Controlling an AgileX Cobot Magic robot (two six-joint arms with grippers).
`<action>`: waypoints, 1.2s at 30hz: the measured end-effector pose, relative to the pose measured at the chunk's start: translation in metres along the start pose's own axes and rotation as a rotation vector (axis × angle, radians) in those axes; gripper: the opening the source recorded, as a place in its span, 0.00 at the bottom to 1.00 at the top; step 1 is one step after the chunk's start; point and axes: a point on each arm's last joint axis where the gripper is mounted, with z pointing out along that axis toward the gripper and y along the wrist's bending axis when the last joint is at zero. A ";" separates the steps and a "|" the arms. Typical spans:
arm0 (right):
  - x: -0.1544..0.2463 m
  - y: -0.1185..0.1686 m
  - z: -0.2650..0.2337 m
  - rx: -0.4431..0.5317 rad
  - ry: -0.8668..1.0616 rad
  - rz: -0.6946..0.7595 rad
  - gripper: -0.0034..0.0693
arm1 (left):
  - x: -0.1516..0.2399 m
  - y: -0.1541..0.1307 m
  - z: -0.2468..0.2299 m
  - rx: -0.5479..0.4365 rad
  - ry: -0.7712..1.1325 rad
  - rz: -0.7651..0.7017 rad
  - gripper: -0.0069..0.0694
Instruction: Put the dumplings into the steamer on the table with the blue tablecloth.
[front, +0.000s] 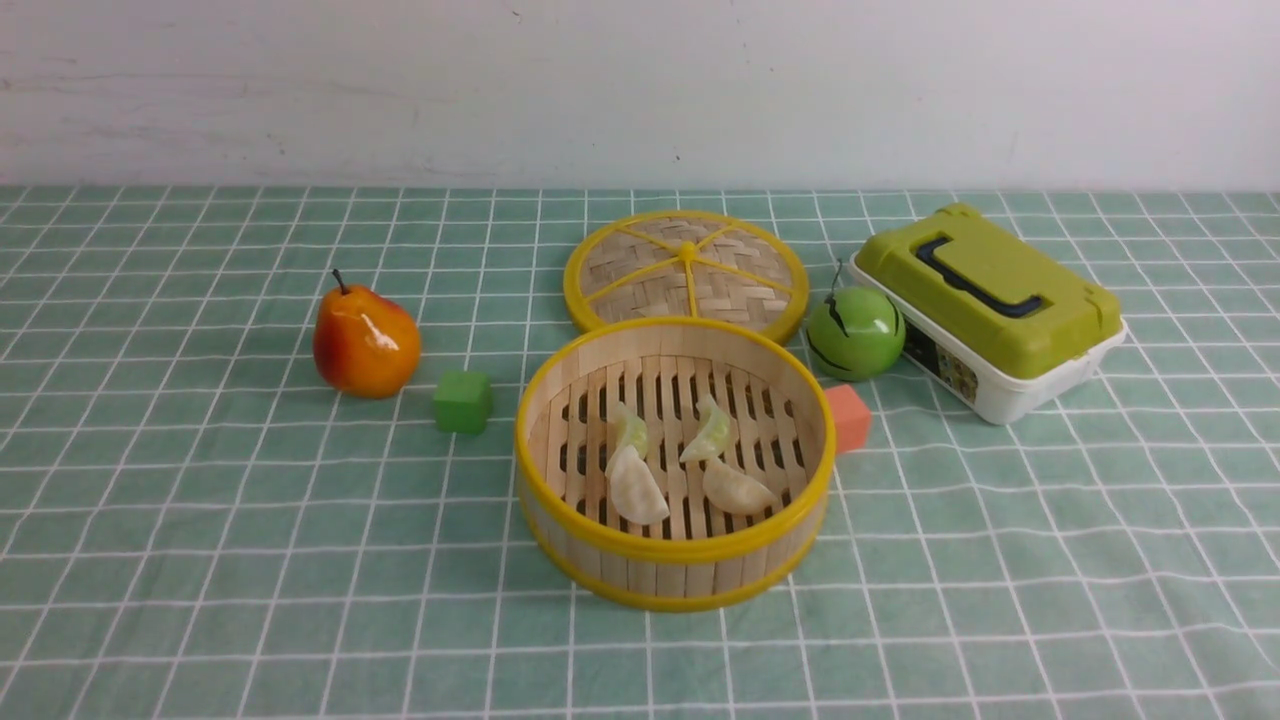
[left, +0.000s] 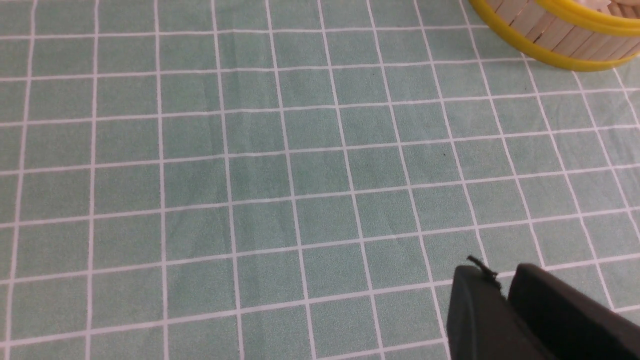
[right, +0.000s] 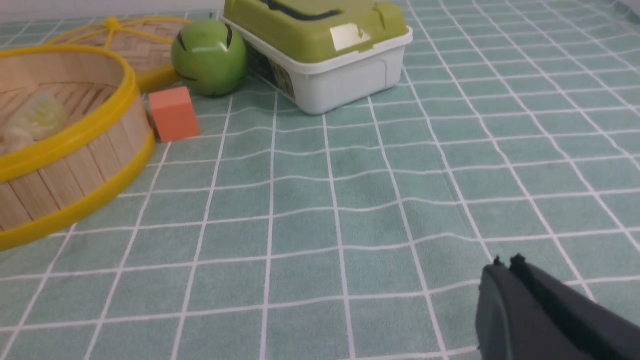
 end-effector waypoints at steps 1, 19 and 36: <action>0.001 0.000 0.000 0.001 0.010 0.002 0.02 | 0.000 0.000 0.000 0.000 0.000 0.000 0.21; 0.003 0.000 -0.001 0.004 0.060 0.011 0.03 | 0.000 0.000 0.000 -0.001 0.002 0.000 0.24; 0.003 0.000 -0.001 0.004 0.060 0.011 0.03 | 0.001 0.000 -0.001 0.001 -0.001 -0.001 0.25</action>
